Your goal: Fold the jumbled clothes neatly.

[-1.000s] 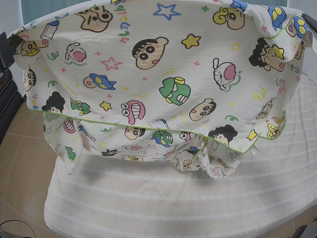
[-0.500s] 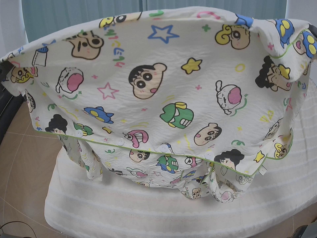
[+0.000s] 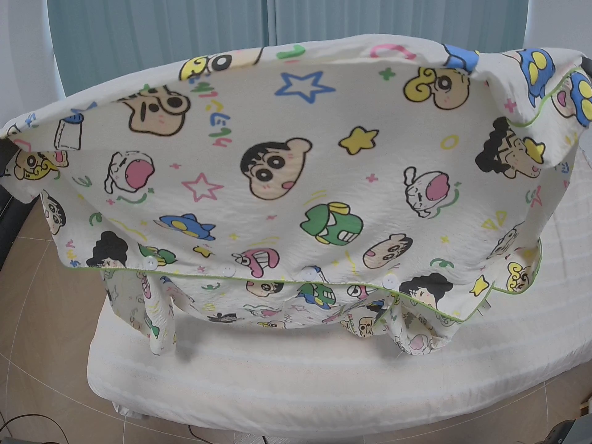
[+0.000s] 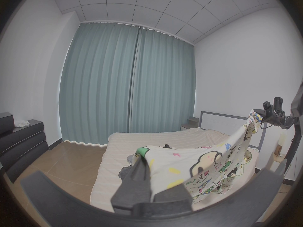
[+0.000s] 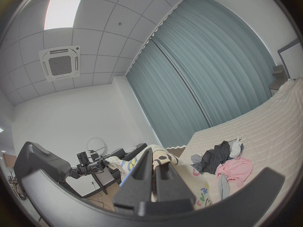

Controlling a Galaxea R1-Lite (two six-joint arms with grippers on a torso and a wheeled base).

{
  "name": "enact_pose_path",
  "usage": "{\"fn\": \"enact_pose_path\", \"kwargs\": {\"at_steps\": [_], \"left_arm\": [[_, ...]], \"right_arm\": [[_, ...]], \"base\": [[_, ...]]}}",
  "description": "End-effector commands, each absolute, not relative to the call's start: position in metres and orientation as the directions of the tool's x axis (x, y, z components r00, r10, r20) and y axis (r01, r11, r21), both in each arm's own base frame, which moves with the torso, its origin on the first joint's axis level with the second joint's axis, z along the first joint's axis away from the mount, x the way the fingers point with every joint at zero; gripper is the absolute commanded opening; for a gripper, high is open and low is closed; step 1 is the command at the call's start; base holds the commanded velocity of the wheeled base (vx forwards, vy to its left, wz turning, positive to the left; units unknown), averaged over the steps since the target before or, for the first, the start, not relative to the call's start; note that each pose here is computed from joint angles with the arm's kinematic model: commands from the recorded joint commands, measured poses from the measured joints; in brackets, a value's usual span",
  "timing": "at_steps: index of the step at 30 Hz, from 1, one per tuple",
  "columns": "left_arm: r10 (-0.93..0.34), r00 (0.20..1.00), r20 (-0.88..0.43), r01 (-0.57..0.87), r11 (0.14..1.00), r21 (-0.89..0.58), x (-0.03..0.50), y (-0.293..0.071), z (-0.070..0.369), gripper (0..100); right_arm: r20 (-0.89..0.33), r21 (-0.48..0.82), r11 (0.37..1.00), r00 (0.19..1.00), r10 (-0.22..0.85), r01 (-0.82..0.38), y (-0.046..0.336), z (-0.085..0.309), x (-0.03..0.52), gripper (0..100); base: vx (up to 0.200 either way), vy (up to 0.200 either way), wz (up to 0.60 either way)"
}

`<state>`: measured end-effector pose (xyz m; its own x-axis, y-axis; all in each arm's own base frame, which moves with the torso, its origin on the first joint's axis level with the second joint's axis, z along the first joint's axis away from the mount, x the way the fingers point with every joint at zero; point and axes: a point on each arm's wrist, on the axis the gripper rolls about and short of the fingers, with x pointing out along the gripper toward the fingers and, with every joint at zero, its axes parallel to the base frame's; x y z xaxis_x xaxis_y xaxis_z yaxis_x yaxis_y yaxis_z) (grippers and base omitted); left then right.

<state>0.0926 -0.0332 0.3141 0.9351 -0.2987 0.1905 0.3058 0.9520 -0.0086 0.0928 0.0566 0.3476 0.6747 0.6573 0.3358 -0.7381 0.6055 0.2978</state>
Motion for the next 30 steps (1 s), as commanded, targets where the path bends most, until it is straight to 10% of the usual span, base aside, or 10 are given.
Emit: {"fn": "enact_pose_path", "kwargs": {"at_steps": [1, 30], "left_arm": [[-0.326, 0.922, 0.21, 0.336, 0.942, -0.016, 0.083, -0.033, 0.313, 0], [-0.339, 0.918, 0.207, 0.348, 0.937, -0.011, 0.084, -0.034, 0.312, 0]], "right_arm": [[0.353, 0.286, 0.591, 0.657, 0.666, -0.754, 0.054, 0.35, 0.087, 0], [0.327, 0.294, 0.591, 0.66, 0.677, -0.752, 0.054, 0.34, 0.086, 0]], "base": [[0.0, 0.0, 0.0], [0.0, -0.152, 0.0]]}}
